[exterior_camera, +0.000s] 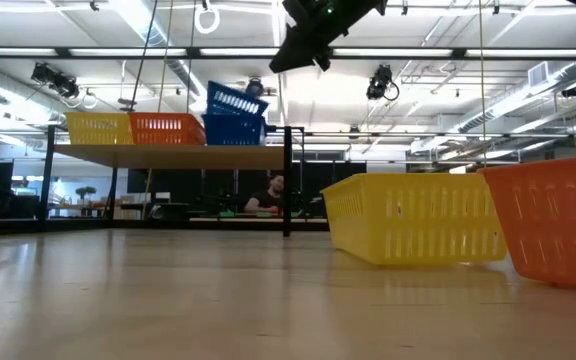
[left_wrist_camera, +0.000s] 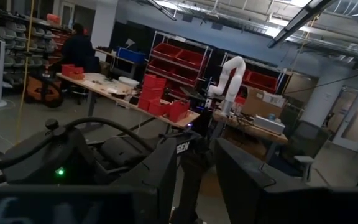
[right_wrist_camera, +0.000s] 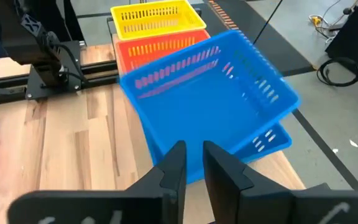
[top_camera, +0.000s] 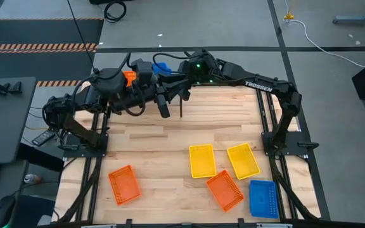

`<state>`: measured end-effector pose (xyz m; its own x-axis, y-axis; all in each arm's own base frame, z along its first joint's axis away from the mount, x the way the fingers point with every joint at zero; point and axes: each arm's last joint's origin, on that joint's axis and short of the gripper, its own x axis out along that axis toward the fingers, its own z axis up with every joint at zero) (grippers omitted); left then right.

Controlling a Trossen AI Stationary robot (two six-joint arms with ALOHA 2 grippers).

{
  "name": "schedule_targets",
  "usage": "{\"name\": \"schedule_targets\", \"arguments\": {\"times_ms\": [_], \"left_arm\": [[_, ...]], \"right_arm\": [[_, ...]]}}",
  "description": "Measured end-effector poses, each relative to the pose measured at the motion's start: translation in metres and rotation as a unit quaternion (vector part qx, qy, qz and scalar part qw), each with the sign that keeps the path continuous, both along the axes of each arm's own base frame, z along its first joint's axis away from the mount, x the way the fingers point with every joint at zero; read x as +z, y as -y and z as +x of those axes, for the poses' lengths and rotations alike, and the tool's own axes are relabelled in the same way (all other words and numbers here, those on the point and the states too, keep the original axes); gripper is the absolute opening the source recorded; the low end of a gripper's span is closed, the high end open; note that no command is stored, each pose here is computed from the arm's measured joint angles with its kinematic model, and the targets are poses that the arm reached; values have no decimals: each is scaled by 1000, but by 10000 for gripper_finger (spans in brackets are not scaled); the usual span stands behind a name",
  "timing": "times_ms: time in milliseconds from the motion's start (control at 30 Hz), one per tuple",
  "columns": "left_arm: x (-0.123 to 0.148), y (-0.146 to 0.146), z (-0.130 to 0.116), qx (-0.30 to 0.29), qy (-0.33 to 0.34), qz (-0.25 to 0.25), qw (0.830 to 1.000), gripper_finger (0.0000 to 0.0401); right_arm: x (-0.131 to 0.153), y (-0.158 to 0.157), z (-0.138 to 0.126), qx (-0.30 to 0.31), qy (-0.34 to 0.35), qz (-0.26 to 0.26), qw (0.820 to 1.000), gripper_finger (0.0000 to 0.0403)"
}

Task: Stack baskets on shelf by color
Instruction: Stack the top blue bin on top of the blue bin on the shelf

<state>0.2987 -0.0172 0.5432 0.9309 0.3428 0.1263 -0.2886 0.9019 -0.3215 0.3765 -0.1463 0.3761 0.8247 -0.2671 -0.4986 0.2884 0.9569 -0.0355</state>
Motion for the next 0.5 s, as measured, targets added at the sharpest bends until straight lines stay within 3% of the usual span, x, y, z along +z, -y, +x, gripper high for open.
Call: {"name": "schedule_targets", "arguments": {"times_ms": [267,500], "left_arm": [[-1,4,0,-6,-7,1,1000,116],[-16,-2,1,6,-95,33,995,116]], "right_arm": [[1,-2,0,2,4,-1,1000,101],[11,-10,-17,-2,-21,16,1000,118]]}}
